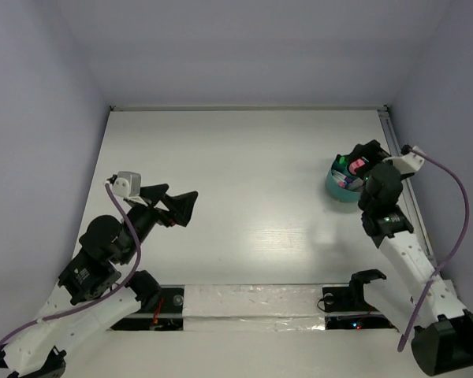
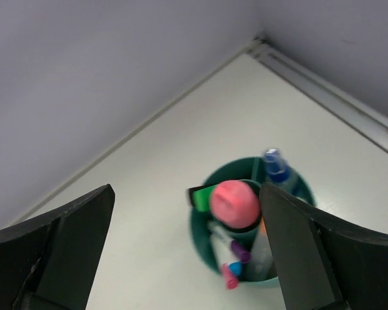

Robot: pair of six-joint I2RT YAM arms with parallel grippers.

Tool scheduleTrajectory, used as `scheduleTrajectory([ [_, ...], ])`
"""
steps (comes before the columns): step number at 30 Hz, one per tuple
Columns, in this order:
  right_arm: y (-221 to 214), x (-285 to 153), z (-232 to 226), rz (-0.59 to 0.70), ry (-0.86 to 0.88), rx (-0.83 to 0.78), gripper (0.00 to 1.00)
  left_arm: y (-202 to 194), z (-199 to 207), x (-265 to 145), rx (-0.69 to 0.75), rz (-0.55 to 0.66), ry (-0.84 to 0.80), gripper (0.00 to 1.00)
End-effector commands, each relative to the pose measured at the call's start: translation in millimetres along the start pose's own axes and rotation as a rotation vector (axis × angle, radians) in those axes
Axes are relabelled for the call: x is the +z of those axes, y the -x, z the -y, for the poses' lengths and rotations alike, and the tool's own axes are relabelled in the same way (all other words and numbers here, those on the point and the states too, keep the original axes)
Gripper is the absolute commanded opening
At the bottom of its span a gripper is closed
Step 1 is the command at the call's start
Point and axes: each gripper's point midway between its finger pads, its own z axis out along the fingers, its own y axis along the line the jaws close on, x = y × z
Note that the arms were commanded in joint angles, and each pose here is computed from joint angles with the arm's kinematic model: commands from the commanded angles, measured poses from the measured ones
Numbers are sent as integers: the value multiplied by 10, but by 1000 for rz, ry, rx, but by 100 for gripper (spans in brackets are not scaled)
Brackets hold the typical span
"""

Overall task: Sort the stationery into containers
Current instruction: Reset both arms

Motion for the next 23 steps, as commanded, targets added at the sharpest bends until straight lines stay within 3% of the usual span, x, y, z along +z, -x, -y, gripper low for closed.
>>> scheduleTrajectory([
  [1, 202, -227, -371, -111, 177, -43, 100, 388, 167, 12, -47, 85, -33, 99],
  [6, 672, -824, -914, -173, 510, -9, 100, 597, 258, 66, -56, 116, -39, 99],
  [8, 922, -1047, -1009, -143, 594, -2, 100, 778, 299, 41, -65, 151, -41, 99],
  [9, 1254, -1275, -1056, -77, 654, 24, 100, 853, 314, 28, -66, 168, -42, 99],
  [13, 1863, -1779, -939, 80, 723, 71, 100, 1201, 374, -89, -84, 259, -57, 99],
  [18, 2228, -2055, -676, 238, 699, 127, 100, 1427, 335, -267, -111, 362, -59, 99],
  [23, 2093, -1958, -735, 177, 693, 113, 100, 1386, 327, -237, -111, 350, -53, 99],
])
